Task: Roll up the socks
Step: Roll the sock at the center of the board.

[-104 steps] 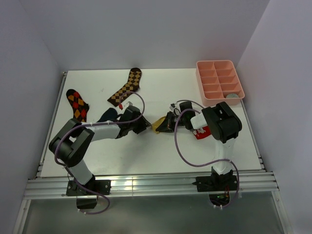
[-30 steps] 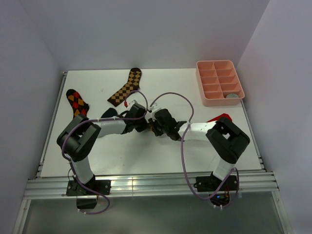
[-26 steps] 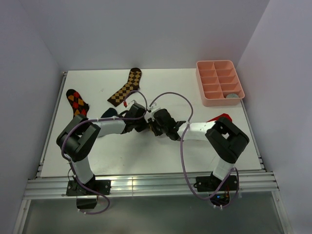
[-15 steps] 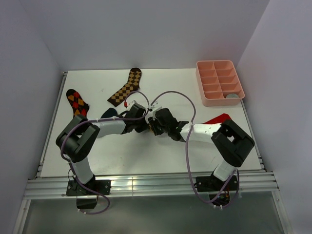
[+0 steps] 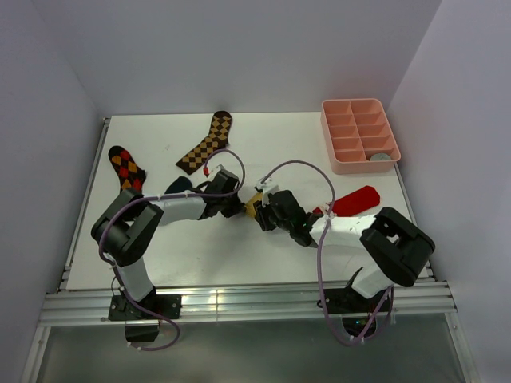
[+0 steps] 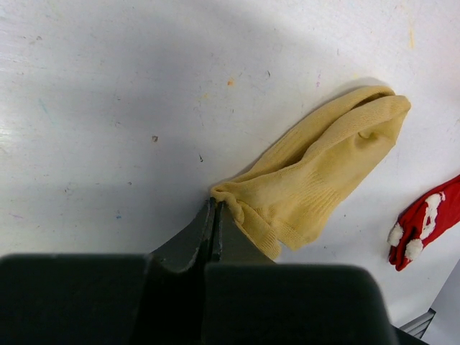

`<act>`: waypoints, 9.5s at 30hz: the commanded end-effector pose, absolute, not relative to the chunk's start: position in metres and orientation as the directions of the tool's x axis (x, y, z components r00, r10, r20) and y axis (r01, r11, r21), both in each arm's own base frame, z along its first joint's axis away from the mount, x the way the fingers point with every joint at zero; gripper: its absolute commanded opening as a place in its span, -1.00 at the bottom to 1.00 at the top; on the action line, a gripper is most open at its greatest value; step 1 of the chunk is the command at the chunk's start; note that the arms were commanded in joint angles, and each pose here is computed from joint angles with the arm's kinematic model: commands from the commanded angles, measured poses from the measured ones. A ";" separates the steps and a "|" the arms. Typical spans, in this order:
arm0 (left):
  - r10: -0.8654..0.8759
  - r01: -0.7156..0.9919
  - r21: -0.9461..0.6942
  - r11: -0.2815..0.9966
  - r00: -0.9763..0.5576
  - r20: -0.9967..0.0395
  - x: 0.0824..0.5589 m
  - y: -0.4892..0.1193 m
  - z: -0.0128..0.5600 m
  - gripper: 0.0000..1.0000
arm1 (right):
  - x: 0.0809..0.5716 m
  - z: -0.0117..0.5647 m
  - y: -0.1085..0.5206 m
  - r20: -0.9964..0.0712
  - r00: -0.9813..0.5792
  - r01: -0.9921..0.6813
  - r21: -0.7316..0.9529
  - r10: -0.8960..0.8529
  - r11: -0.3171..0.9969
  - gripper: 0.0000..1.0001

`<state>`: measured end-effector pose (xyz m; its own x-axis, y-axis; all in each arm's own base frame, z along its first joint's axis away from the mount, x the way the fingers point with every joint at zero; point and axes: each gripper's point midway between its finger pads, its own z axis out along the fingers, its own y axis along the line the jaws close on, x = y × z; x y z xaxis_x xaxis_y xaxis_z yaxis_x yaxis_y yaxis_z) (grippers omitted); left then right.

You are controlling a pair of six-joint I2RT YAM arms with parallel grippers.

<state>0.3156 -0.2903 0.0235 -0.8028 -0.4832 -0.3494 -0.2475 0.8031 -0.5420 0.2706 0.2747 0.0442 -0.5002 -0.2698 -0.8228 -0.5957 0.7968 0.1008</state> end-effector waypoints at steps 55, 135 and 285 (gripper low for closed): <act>-0.571 -0.229 -0.655 0.720 -0.732 -0.372 0.327 -0.273 0.084 -0.32 | 0.283 0.020 0.322 -0.644 -0.721 -0.580 0.356 -0.257 0.733 -1.00; -0.454 -0.199 -0.549 0.812 -0.806 -0.379 0.326 -0.289 0.054 -0.99 | 0.283 0.065 0.320 -0.893 -0.315 -0.657 -0.038 -0.320 0.753 -0.09; -0.578 -0.238 -0.613 0.753 -0.685 -0.444 0.338 -0.266 0.084 0.09 | 0.279 -0.016 0.275 -0.204 -0.972 -0.098 0.807 0.119 0.582 -1.00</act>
<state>0.3402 -0.2735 0.0768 -0.7267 -0.5090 -0.4613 -0.1847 0.7916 -0.5825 0.2861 0.2885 0.0173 -0.9561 0.1038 -0.2739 -0.1896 0.4935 0.8488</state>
